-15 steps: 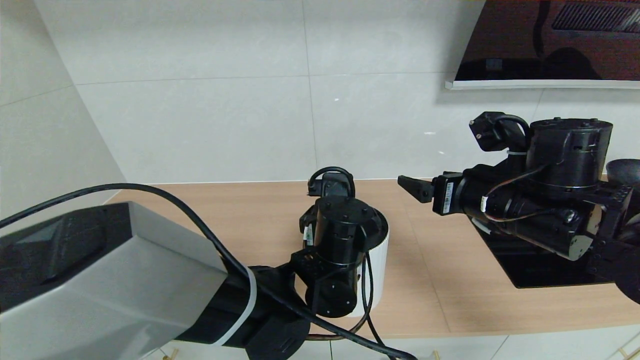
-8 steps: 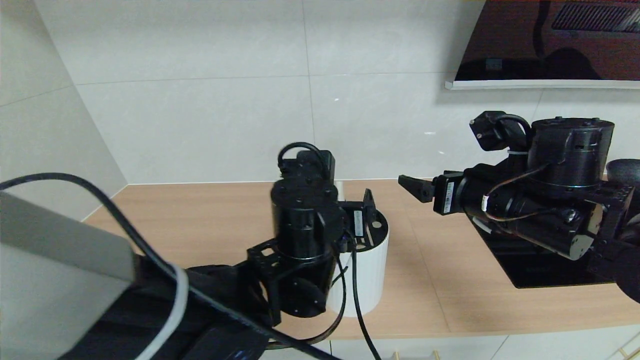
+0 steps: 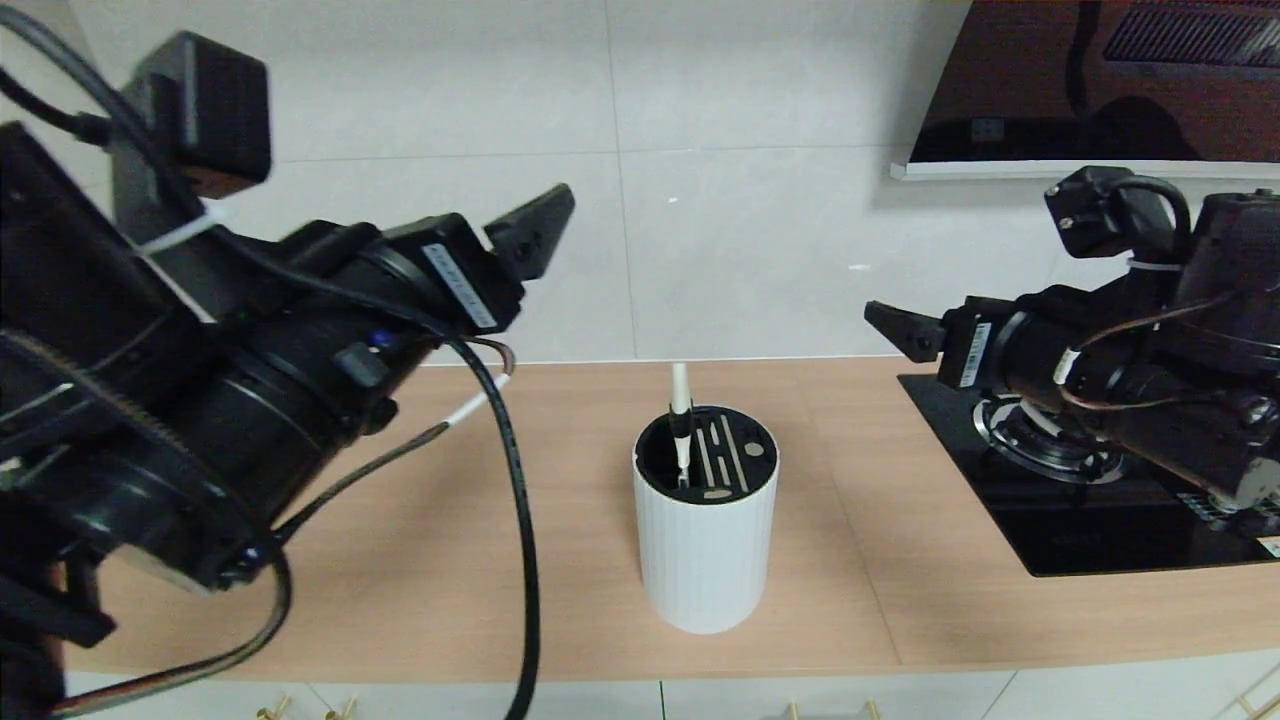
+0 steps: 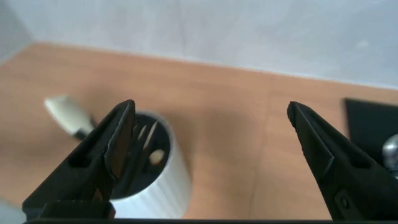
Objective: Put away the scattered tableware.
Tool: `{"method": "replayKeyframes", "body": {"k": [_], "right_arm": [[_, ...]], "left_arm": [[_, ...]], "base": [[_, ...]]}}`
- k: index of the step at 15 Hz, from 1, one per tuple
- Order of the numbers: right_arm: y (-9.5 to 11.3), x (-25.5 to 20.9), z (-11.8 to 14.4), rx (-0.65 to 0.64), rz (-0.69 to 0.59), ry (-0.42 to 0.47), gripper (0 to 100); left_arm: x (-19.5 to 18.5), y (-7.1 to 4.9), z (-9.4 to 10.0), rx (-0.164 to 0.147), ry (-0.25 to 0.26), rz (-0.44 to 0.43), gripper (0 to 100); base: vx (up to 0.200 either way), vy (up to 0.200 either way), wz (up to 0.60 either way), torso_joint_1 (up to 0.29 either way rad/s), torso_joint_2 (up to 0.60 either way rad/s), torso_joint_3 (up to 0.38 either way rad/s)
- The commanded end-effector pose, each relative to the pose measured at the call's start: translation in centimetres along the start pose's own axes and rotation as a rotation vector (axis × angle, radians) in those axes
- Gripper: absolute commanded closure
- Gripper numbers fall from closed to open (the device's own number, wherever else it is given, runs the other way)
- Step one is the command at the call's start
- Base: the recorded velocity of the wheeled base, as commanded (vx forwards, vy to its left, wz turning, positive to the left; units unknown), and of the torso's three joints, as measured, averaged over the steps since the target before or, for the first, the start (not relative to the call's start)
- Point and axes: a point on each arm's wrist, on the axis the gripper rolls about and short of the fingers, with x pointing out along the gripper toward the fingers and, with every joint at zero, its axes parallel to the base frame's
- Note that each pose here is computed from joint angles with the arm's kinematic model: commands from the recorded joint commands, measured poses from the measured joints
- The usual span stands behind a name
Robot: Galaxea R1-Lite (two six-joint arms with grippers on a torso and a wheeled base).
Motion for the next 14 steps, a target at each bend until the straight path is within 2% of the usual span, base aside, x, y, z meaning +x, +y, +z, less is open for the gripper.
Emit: {"method": "replayKeyframes", "body": {"k": [1,2,4,5,6,7,9,10,11,13,14], "right_arm": [[-1.9,-5.7,1.5,0.017,-0.026,-0.089,0],[-2.6,-7.8,1.5,0.020,-0.042,-0.112,0],[-4.2,-11.6,1.1,0.022,-0.098,-0.153,0],[-4.6,-12.7,0.9,0.019,-0.115,-0.167,0],[-5.5,-15.7,0.0,0.007,-0.161,-0.207,0],[-5.8,-17.2,-0.5,0.000,-0.185,-0.229,0],[-6.1,-22.1,-1.9,-0.037,-0.224,-0.292,0],[-6.0,-24.7,-2.7,-0.071,-0.238,-0.296,0],[-6.0,-26.8,-3.7,-0.101,-0.263,-0.289,0],[-5.7,-30.0,-5.8,-0.172,-0.344,-0.290,0],[-5.4,-31.2,-6.7,-0.200,-0.380,-0.301,0]], "left_arm": [[-3.6,4.3,3.9,0.004,-0.125,0.088,0],[-5.1,5.6,4.0,0.024,-0.127,0.101,0],[-8.6,7.3,3.9,0.050,-0.130,0.101,0],[-9.6,7.6,3.9,0.055,-0.126,0.100,0],[-13.2,8.2,4.0,0.066,-0.115,0.104,0],[-14.8,8.5,4.0,0.074,-0.106,0.106,0],[-21.4,9.6,4.1,0.115,-0.067,0.125,0],[-23.5,10.0,3.5,0.140,-0.052,0.182,0],[-25.5,10.1,3.1,0.155,-0.067,0.204,0],[-29.0,9.9,2.4,0.173,-0.141,0.175,0],[-30.1,9.8,2.0,0.207,-0.161,0.168,0]], "base": [[0.000,0.000,0.00,0.000,0.00,0.000],[0.000,0.000,0.00,0.000,0.00,0.000],[0.000,0.000,0.00,0.000,0.00,0.000],[0.000,0.000,0.00,0.000,0.00,0.000],[0.000,0.000,0.00,0.000,0.00,0.000],[0.000,0.000,0.00,0.000,0.00,0.000],[0.000,0.000,0.00,0.000,0.00,0.000],[0.000,0.000,0.00,0.000,0.00,0.000],[0.000,0.000,0.00,0.000,0.00,0.000],[0.000,0.000,0.00,0.000,0.00,0.000],[0.000,0.000,0.00,0.000,0.00,0.000]]}}
